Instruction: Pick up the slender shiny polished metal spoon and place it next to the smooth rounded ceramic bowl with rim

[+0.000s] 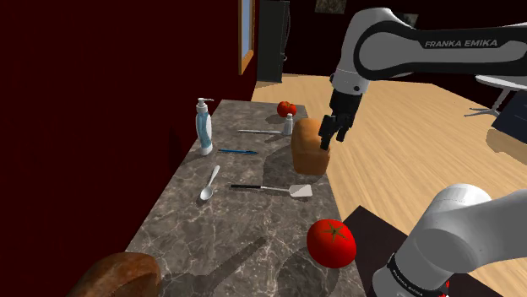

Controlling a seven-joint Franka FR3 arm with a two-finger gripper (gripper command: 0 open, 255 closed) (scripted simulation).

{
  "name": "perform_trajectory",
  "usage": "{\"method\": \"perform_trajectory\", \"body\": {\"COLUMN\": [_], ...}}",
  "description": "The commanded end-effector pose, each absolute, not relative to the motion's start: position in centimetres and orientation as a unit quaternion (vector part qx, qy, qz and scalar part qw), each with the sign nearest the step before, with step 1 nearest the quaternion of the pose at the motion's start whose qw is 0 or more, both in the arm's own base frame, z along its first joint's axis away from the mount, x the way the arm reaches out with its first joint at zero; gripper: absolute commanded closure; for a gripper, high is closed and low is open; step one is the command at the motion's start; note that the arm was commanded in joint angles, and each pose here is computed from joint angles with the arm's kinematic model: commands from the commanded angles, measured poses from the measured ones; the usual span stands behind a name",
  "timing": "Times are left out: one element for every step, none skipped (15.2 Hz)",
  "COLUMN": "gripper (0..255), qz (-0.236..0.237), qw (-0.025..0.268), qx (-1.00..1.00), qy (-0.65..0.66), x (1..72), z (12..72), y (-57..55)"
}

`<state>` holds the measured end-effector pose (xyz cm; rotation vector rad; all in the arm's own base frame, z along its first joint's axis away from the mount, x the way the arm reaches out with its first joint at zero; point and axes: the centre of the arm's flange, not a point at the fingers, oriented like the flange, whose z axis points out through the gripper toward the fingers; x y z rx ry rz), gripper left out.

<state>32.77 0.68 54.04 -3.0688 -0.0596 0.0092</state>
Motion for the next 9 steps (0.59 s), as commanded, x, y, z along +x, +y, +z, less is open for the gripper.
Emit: {"method": "perform_trajectory", "body": {"gripper": [0, 0, 0, 0, 0, 0, 0, 0, 0], "qz": [0.003, 0.004, 0.005, 0.006, 0.007, 0.009, 0.01, 0.011, 0.012], "qw": [0.036, 0.038, 0.04, 0.042, 0.044, 0.046, 0.048, 0.05, 0.052], "qx": [-0.999, -0.999, -0.999, -0.999, -0.999, -0.998, -0.997, -0.997, -0.996], "qy": [-0.019, -0.007, 0.005, 0.017, 0.029, 0.041, 0.054, 0.066, 0.078], "x": [32.8, 33.4, 34.1, 34.8, 35.6, 36.3, 37.1, 37.8, 38.7], "z": [54.0, 53.5, 53.0, 52.5, 52.0, 51.4, 50.9, 50.4, 49.9], "y": [0.7, 1.7, 2.6, 3.5, 4.5, 5.4, 6.3, 7.1, 8.0]}}
